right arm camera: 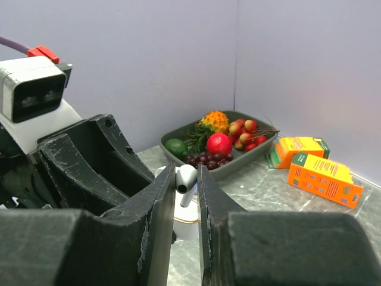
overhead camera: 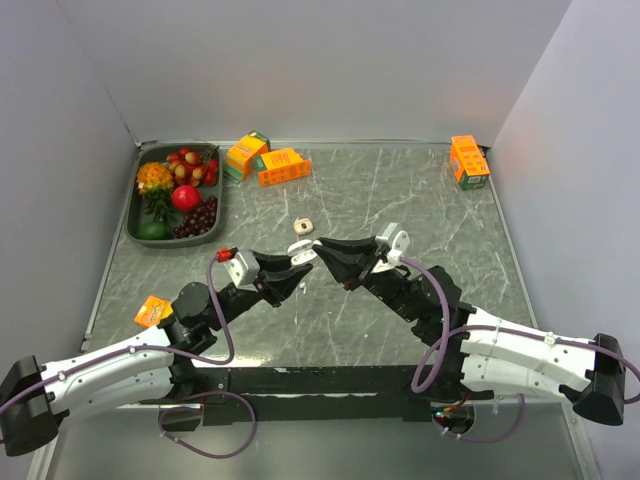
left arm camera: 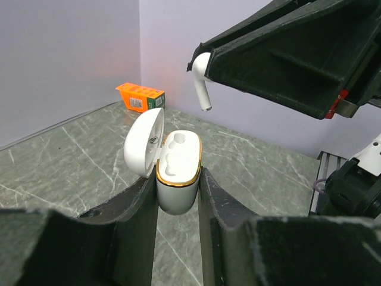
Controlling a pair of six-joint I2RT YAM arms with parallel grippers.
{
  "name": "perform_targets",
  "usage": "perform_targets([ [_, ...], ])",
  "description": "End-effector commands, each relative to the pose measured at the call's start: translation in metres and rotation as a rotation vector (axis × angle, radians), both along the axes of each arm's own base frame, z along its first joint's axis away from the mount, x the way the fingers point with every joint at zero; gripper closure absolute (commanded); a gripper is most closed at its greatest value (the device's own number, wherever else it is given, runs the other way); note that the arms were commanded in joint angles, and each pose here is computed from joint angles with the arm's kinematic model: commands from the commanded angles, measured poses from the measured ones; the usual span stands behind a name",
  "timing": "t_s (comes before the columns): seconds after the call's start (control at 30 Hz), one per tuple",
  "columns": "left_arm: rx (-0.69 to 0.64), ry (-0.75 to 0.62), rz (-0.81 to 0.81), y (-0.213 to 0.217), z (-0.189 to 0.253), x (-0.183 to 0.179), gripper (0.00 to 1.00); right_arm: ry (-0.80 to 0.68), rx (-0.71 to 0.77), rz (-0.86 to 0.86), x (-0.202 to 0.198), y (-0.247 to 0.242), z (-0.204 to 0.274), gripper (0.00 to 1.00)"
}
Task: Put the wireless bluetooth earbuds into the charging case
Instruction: Place the earbud in the charging case.
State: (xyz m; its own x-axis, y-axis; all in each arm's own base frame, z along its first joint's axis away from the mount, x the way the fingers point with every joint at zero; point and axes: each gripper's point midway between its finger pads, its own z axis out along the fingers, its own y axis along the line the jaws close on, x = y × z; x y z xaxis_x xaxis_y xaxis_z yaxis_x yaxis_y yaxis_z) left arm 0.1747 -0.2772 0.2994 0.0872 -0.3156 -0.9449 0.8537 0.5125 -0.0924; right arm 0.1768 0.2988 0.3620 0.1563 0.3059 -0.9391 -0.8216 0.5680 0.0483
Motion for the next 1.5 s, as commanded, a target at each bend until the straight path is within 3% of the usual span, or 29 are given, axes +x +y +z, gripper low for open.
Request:
perform_targets([
  [0.0,-0.023,-0.072,0.004,0.004,0.015,-0.004,0.99,-0.017,0.084,0.011,-0.008,-0.009,0.033,1.0],
  [0.47,-0.047,-0.055,-0.018,-0.003,0.024,-0.003,0.99,-0.089,0.044,-0.02,-0.006,-0.006,0.019,1.0],
  [0.9,-0.074,0.011,-0.019,-0.011,0.031,0.004,0.99,-0.216,0.073,-0.185,-0.002,-0.018,0.023,1.0],
  [1.47,-0.082,-0.005,-0.014,-0.011,0.035,0.005,0.99,-0.168,0.024,-0.162,-0.001,-0.01,0.003,1.0],
])
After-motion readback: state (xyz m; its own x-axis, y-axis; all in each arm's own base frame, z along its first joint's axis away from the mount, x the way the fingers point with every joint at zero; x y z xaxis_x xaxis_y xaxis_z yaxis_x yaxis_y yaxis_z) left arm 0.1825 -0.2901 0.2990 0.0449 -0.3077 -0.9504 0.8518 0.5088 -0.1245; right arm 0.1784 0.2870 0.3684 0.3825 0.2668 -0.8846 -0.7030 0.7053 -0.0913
